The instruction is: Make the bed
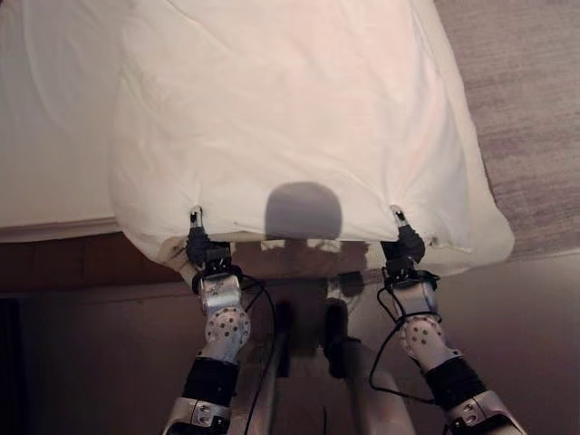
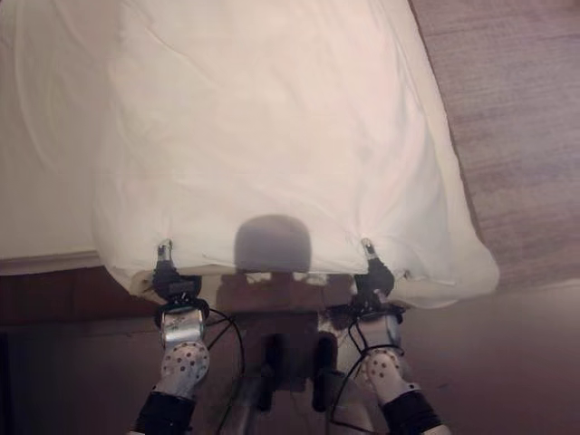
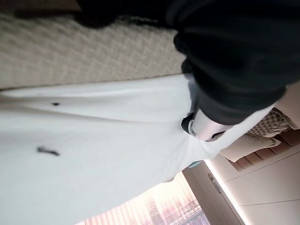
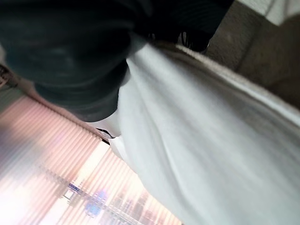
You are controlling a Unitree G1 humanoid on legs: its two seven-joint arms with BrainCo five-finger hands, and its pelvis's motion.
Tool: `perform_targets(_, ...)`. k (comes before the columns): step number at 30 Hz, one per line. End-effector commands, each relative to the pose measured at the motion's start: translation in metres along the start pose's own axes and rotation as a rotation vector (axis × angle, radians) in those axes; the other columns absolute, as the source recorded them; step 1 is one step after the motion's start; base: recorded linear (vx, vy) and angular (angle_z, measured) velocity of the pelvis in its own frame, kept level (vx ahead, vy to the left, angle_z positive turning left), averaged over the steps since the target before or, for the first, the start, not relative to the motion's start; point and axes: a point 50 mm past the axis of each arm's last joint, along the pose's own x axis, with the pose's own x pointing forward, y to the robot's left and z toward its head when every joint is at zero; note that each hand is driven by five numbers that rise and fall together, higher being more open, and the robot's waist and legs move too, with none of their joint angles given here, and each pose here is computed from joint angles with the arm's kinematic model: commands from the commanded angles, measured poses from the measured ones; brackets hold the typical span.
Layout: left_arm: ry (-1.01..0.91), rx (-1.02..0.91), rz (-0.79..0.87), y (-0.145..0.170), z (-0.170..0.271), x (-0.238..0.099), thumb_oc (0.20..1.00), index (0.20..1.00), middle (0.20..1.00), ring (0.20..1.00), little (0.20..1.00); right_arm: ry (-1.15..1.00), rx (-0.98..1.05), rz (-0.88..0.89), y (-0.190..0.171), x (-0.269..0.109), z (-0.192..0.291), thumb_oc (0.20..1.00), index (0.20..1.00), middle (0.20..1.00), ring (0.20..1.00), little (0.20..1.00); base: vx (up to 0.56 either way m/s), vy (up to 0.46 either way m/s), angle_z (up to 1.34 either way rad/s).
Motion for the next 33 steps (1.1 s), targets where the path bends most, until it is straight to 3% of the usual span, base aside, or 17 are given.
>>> perform_targets(1, -0.249, 0.020, -0.112, -0.009, 0.053, -0.002, 0.200, 0.200, 0.200, 0.200, 0.200, -0.188, -0.106, -0.048, -0.031, -0.018, 0.045, 0.200, 0.200, 0.200, 0.200, 0.200, -0.03, 0.328, 0.32)
perform_targets(19, -0.166, 0.107, -0.067, 0.005, 0.040, 0.004, 0.200, 0.200, 0.200, 0.200, 0.200, -0.187, -0.235, -0.011, -0.016, -0.013, 0.036, 0.200, 0.200, 0.200, 0.200, 0.200, -0.03, 0.536, 0.12)
perform_targets(26, -0.133, 0.197, -0.034, 0.012, 0.036, -0.001, 0.200, 0.200, 0.200, 0.200, 0.200, -0.159, -0.297, 0.018, -0.013, -0.012, 0.025, 0.200, 0.200, 0.200, 0.200, 0.200, 0.04, 0.118, -0.26)
perform_targets(33, -0.087, 0.141, 0.043, 0.026, 0.019, -0.014, 0.200, 0.200, 0.200, 0.200, 0.200, -0.151, -0.384, -0.044, -0.033, -0.021, 0.034, 0.200, 0.200, 0.200, 0.200, 0.200, 0.12, -0.051, 0.05)
